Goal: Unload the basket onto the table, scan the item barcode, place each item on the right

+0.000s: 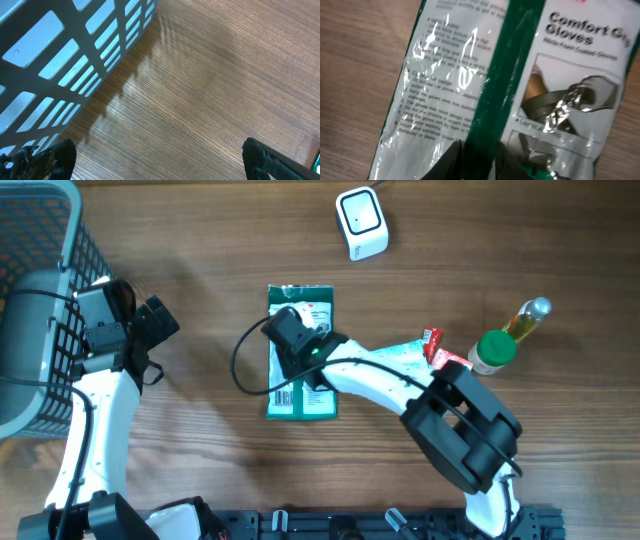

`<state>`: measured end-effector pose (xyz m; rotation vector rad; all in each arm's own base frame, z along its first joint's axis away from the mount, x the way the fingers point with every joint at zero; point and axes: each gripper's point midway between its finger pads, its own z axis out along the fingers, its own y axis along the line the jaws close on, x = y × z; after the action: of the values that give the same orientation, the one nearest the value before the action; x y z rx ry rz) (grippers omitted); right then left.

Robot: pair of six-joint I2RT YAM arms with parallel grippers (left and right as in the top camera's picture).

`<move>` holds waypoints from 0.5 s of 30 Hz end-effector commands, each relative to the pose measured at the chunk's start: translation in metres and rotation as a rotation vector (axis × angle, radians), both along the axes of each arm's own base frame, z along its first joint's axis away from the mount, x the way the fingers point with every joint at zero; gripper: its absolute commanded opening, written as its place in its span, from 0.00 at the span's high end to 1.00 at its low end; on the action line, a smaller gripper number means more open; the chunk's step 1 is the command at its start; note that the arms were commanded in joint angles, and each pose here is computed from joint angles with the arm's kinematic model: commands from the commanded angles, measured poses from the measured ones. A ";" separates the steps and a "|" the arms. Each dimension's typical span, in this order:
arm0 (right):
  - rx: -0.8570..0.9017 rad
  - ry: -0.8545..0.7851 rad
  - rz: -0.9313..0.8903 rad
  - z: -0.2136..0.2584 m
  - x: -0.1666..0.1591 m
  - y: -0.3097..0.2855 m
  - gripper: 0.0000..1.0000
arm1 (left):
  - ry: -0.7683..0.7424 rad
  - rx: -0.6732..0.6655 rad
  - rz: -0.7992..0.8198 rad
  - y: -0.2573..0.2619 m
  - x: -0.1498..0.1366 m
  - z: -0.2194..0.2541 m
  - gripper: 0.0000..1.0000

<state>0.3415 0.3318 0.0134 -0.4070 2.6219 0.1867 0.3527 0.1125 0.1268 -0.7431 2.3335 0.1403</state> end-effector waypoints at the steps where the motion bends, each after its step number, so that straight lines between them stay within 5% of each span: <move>1: 0.104 -0.066 -0.013 0.066 0.002 0.001 0.50 | -0.017 0.009 -0.011 0.001 0.003 0.007 0.00; 3: 0.115 -0.023 -0.064 0.081 -0.010 -0.011 0.38 | -0.017 0.009 -0.011 0.001 0.003 0.007 0.00; 8: 0.055 0.186 -0.173 0.047 -0.044 -0.031 0.30 | -0.017 0.009 -0.011 0.001 0.003 0.007 0.00; 15: -0.030 0.236 -0.197 0.006 -0.047 -0.038 0.22 | -0.017 0.009 -0.011 0.001 0.003 0.007 0.00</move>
<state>0.2946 0.2985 0.0337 -0.1753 2.8607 0.1861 0.3527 0.1125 0.1268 -0.7431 2.3335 0.1403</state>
